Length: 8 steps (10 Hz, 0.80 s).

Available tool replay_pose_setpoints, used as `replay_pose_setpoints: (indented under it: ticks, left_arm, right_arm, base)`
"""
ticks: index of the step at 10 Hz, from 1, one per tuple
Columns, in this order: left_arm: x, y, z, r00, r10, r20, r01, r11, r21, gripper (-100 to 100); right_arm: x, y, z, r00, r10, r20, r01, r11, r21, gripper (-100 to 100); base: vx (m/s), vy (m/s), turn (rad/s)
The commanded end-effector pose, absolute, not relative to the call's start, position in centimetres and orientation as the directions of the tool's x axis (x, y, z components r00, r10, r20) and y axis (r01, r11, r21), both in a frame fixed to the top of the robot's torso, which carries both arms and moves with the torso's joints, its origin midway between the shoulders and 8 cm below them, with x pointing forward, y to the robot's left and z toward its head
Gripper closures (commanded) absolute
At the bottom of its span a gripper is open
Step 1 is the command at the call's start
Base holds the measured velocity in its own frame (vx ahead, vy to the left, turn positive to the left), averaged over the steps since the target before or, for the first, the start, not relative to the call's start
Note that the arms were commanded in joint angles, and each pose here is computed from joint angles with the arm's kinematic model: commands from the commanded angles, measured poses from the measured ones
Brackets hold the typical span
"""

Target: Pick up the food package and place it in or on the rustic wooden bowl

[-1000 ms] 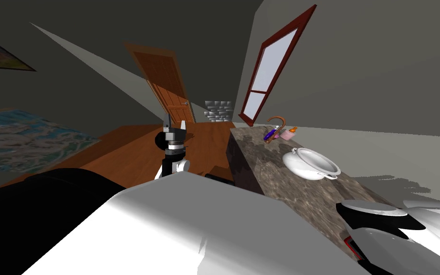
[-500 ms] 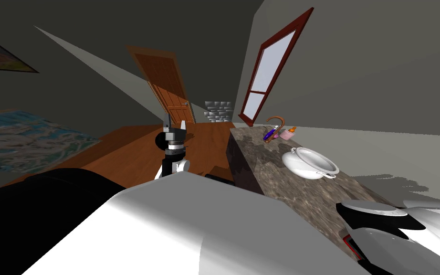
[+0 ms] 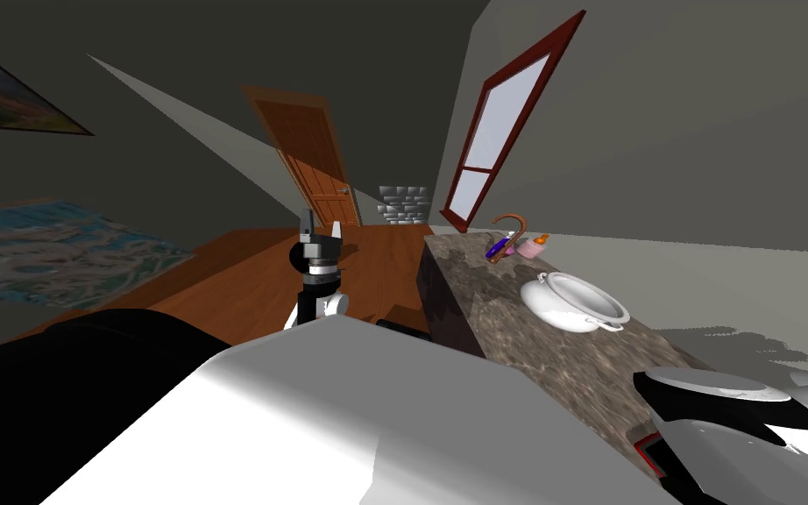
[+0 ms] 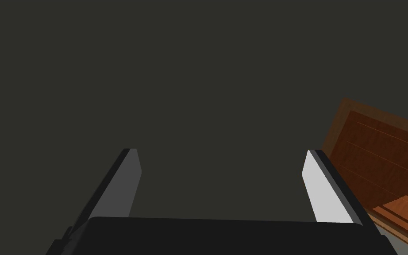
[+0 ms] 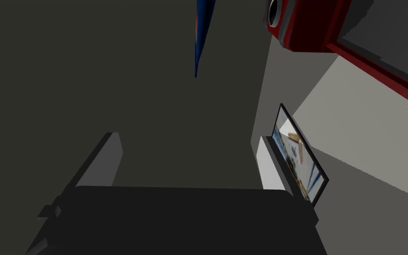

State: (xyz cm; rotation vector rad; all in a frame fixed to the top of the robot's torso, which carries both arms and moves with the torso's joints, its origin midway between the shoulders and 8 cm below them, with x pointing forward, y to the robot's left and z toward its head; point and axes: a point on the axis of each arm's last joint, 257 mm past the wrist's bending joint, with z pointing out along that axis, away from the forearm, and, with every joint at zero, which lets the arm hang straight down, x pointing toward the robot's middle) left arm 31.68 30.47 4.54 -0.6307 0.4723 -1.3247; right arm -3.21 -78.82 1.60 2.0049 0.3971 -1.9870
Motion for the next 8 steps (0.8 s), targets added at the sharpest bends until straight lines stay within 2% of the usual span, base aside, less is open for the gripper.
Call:
replay_pose_setpoints:
  ticks: [1,2,3,8]
  left_arm:
    - [31.68,30.47,4.54,0.192,-0.981,0.035,0.737,0.121,-0.665,0]
    - [31.68,30.47,4.54,0.192,-0.981,0.035,0.737,0.121,-0.665,0]
    - [31.68,30.48,4.54,0.192,-0.981,0.035,0.737,0.121,-0.665,0]
    - [31.68,30.48,4.54,0.192,-0.981,0.035,0.737,0.121,-0.665,0]
  right_arm:
    - [-3.49,-78.82,2.79,0.009,-0.004,-1.0,0.385,-0.923,0.007,-100]
    - [-3.5,-78.77,2.25,0.011,-0.008,-1.0,0.387,-0.922,0.012,-100]
    - [-3.53,-78.77,2.33,0.01,-0.006,-1.0,0.386,-0.922,0.009,0]
    - [-3.53,-78.77,2.32,0.01,-0.006,-1.0,0.386,-0.922,0.009,0]
  base:
    - [-0.018,-0.006,0.075]
    - [-0.007,-0.004,0.012]
    - [0.0,0.0,0.0]
    - [0.0,0.0,0.0]
